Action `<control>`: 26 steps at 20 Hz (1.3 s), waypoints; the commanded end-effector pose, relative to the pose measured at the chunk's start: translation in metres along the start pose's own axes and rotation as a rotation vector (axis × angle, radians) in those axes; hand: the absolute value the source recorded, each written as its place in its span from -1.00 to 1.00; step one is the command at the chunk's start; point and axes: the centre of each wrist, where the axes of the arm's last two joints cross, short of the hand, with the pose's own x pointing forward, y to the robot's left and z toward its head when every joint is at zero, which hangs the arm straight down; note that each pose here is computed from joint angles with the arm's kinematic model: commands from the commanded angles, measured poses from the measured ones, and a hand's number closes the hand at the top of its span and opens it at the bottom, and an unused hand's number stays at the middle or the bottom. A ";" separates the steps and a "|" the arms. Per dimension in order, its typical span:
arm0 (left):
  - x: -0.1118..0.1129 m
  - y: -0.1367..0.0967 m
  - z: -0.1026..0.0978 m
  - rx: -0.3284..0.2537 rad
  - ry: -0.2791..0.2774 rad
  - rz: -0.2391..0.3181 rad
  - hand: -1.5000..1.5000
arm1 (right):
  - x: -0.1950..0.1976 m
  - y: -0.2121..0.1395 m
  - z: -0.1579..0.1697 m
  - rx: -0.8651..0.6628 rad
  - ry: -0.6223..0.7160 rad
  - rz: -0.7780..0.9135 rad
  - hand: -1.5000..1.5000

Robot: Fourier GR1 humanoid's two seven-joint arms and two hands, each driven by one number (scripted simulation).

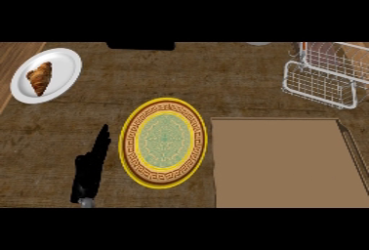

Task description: Pick the bell pepper from the tray and place it in the tiered basket

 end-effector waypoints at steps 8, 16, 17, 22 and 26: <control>-0.005 -0.008 0.004 0.008 -0.005 -0.009 0.00 | -0.015 0.030 -0.001 0.063 0.049 -0.473 -1.00; 0.010 -0.001 -0.007 0.001 0.003 -0.007 0.00 | -0.034 -0.014 0.010 -0.214 -0.018 -0.672 -1.00; 0.000 -0.005 -0.001 0.010 0.009 0.007 0.00 | -0.034 -0.043 0.014 -0.284 0.019 -0.693 -1.00; 0.000 -0.011 0.007 0.021 0.010 -0.020 0.00 | -0.062 -0.092 0.040 -0.446 0.170 -0.687 -1.00; 0.011 0.011 -0.009 0.014 -0.007 0.011 0.00 | -0.105 -0.117 0.077 -0.499 0.219 -0.714 -1.00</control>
